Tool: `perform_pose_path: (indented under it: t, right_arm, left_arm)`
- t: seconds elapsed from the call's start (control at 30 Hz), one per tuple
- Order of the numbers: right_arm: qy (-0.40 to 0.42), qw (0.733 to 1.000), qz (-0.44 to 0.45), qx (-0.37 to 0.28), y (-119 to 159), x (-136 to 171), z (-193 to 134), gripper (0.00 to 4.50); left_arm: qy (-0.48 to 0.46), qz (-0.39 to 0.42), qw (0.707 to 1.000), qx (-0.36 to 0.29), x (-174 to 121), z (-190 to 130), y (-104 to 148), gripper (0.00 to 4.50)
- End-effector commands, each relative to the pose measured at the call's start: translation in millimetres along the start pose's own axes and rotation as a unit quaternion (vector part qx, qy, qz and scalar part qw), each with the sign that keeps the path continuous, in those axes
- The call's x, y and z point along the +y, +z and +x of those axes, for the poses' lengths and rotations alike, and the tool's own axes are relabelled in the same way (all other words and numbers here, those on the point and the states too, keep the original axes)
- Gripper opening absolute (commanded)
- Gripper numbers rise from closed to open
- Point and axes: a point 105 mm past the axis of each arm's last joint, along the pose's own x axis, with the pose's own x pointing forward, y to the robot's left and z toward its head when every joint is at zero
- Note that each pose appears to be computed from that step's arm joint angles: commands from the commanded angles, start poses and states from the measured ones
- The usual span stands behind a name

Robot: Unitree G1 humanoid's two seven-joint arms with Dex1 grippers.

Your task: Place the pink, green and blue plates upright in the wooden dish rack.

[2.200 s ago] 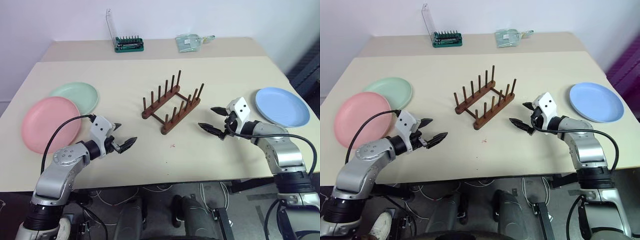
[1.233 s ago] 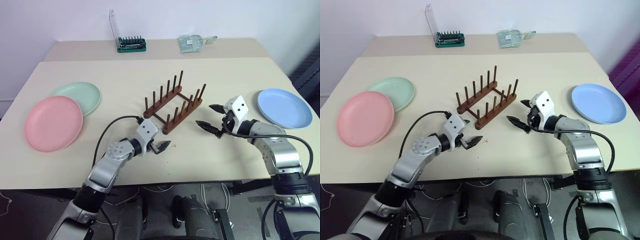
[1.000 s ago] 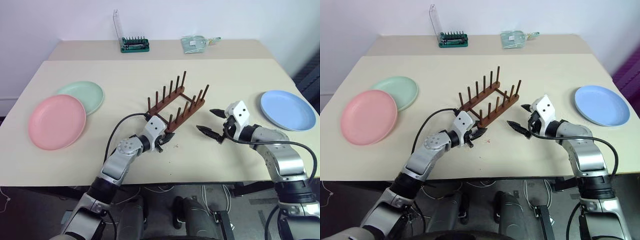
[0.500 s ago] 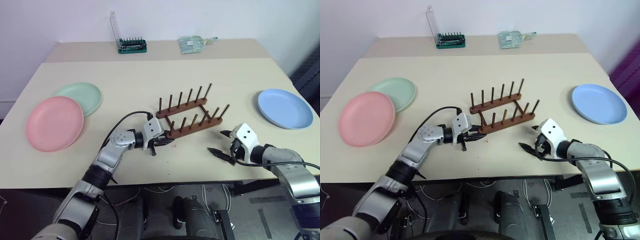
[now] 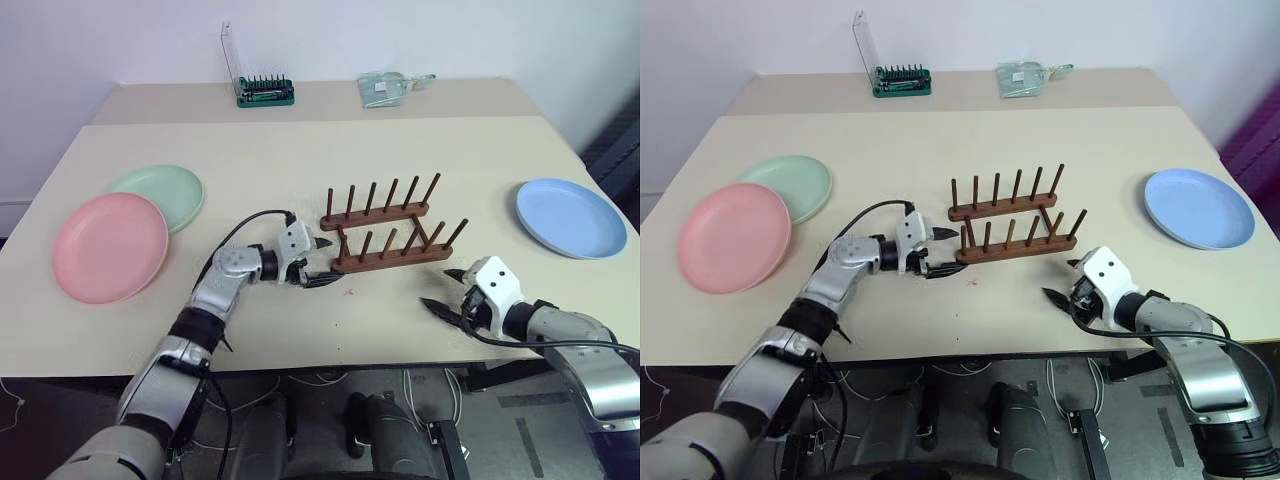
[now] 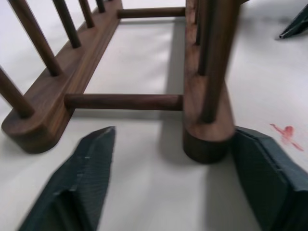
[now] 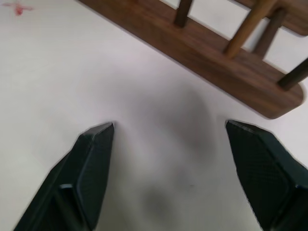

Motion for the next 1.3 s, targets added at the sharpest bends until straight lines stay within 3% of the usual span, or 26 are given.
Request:
perform_pose_path:
  t: [0.03,0.1,0.2,0.3,0.43,0.6,0.83,1.13,1.3]
  right_arm:
    - [-0.004,1.000,-0.010,-0.014,9.4,-5.5,-1.5,3.74]
    - [0.007,1.000,-0.007,-0.010,7.4,-3.3,1.0,3.11]
    - [0.010,1.000,-0.009,-0.007,6.5,-2.9,6.3,1.75]
    - [-0.003,1.000,-0.014,-0.003,6.7,-6.6,14.2,0.09]
    - [-0.023,0.999,-0.042,0.013,6.0,-13.9,31.0,0.04]
    - [-0.055,0.997,-0.048,0.013,12.3,-25.3,50.2,0.04]
    - [-0.123,0.990,-0.075,-0.002,26.6,-42.8,82.7,0.04]
    - [-0.133,0.987,-0.083,-0.021,38.5,-49.7,93.4,0.04]
    - [-0.108,0.989,-0.092,-0.036,42.3,-42.6,82.5,0.04]
  left_arm:
    - [0.001,-0.032,0.999,0.024,-9.5,-20.8,-16.2,3.48]
    - [-0.017,-0.048,0.998,0.028,-21.5,-29.6,-16.3,2.91]
    - [-0.025,-0.056,0.997,0.041,-32.7,-35.2,-15.6,1.50]
    - [-0.037,-0.058,0.996,0.056,-45.2,-33.1,-13.6,0.00]
    - [-0.032,-0.049,0.997,0.050,-58.7,-6.8,-2.9,0.00]
    - [0.026,-0.011,0.995,0.099,-53.0,18.0,-16.7,0.00]
    - [0.227,-0.038,0.965,0.123,4.5,18.7,-29.7,0.00]
    - [0.264,-0.026,0.954,0.142,22.7,14.1,-39.3,0.00]
    - [0.236,0.007,0.966,0.105,13.8,10.7,-22.5,0.00]
